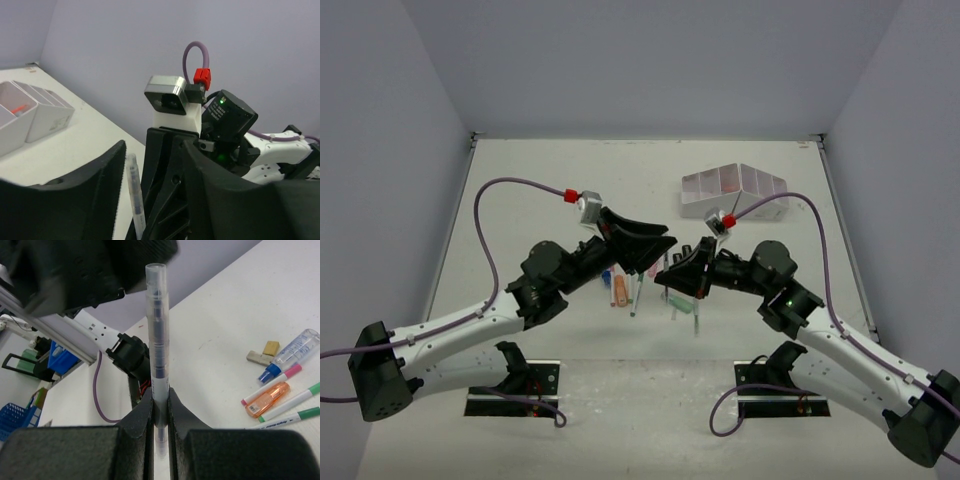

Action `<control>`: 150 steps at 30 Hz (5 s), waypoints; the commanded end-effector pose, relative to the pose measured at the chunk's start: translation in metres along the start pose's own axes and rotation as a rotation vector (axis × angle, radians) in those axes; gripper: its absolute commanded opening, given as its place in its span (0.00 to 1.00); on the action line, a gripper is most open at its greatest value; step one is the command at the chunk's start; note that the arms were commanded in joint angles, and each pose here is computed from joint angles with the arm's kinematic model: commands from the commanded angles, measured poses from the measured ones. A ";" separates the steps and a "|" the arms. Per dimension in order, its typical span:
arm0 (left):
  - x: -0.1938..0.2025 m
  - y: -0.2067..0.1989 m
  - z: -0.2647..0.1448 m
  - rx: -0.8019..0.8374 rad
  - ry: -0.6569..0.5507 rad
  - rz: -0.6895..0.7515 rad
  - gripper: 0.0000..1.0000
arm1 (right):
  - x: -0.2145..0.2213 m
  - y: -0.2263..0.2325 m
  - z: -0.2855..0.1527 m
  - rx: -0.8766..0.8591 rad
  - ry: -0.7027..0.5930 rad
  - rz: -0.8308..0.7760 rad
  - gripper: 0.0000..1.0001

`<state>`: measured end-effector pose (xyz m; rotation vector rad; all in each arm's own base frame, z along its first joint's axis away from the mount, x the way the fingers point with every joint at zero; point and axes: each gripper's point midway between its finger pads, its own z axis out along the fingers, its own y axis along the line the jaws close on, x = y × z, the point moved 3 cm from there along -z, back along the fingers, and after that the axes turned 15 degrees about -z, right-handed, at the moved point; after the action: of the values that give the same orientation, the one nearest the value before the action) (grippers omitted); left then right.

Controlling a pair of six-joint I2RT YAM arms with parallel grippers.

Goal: Sort the stationery into containers
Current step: Close the pen cap on the pen, then place the pen in the storage box.

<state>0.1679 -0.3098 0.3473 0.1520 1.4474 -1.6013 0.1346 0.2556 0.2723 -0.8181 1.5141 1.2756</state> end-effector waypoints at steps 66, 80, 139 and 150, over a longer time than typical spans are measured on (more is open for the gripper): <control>0.028 -0.002 0.019 -0.013 0.236 -0.017 0.00 | -0.100 0.010 -0.015 0.158 -0.107 -0.221 0.00; 0.110 0.029 -0.022 -0.051 0.375 -0.177 0.00 | -0.176 -0.018 0.009 0.229 -0.142 -0.318 0.00; -0.022 0.106 -0.074 -0.952 -0.064 0.234 1.00 | -0.088 -0.331 -0.084 1.394 0.190 -0.054 0.61; -0.056 0.104 -0.111 -1.177 -0.136 0.317 1.00 | 0.004 -0.149 -0.042 0.981 0.354 0.069 0.41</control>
<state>0.2171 -0.2024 0.2551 -0.2933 1.9479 -0.4634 0.3274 0.1619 0.2862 -0.2336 1.9446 0.1617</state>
